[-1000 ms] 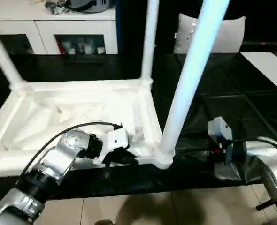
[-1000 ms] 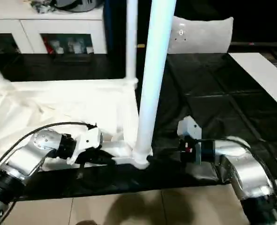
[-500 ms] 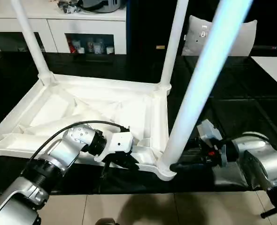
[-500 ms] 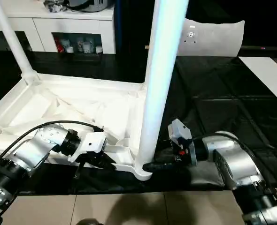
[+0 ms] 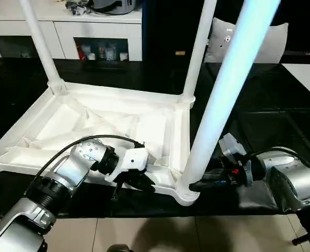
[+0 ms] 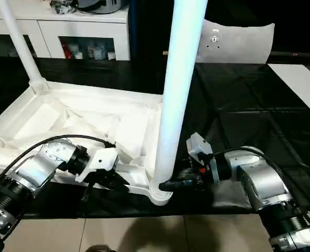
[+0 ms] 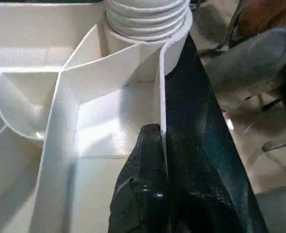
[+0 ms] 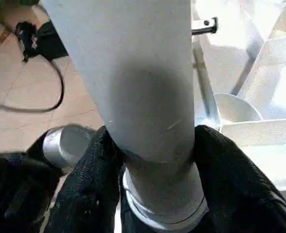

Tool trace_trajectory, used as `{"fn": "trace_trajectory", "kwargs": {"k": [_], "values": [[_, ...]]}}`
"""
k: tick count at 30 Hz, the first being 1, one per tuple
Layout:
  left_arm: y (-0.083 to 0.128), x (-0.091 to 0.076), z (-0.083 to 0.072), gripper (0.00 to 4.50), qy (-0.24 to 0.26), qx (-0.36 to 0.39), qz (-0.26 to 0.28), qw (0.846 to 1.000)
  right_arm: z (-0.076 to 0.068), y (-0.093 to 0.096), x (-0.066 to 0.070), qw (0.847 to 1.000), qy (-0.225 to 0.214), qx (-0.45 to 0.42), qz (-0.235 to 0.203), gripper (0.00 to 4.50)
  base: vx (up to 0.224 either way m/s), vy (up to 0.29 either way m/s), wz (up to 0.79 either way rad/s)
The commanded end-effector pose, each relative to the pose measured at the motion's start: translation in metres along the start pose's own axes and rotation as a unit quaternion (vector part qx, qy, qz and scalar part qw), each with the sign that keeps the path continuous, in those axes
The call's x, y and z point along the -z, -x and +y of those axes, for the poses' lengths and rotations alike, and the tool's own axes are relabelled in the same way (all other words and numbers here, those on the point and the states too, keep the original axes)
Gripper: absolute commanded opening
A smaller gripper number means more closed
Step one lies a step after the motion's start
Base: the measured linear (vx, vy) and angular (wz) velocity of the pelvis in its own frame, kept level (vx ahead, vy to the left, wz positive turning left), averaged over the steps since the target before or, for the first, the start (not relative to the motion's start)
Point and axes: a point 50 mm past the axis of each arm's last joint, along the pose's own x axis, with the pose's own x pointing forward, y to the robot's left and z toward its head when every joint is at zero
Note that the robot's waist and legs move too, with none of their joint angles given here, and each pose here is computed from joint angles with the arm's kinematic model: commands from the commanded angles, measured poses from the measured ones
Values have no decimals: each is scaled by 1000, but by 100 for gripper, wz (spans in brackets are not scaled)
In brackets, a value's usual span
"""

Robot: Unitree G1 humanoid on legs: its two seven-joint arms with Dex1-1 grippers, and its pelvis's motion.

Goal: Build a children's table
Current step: Rotate leg to tighten

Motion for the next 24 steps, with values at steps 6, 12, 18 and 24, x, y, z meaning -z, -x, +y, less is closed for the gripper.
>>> {"fn": "trace_trajectory", "kwargs": {"k": [6,12,18,24], "values": [[-8,-21,22,0,58,-119,-53,990,-21,-31,2,983,-24,176,-45,195,0,0,0],[-21,-43,42,0,110,-223,-96,964,-43,-51,-3,938,-63,330,-79,191,0,0,0],[-42,-66,57,0,133,-330,-118,927,-65,-68,-8,867,-122,468,-118,191,0,0,0],[-45,-64,52,0,115,-328,-100,932,-64,-65,-15,845,-119,492,-171,271,17,-8,1]]}}
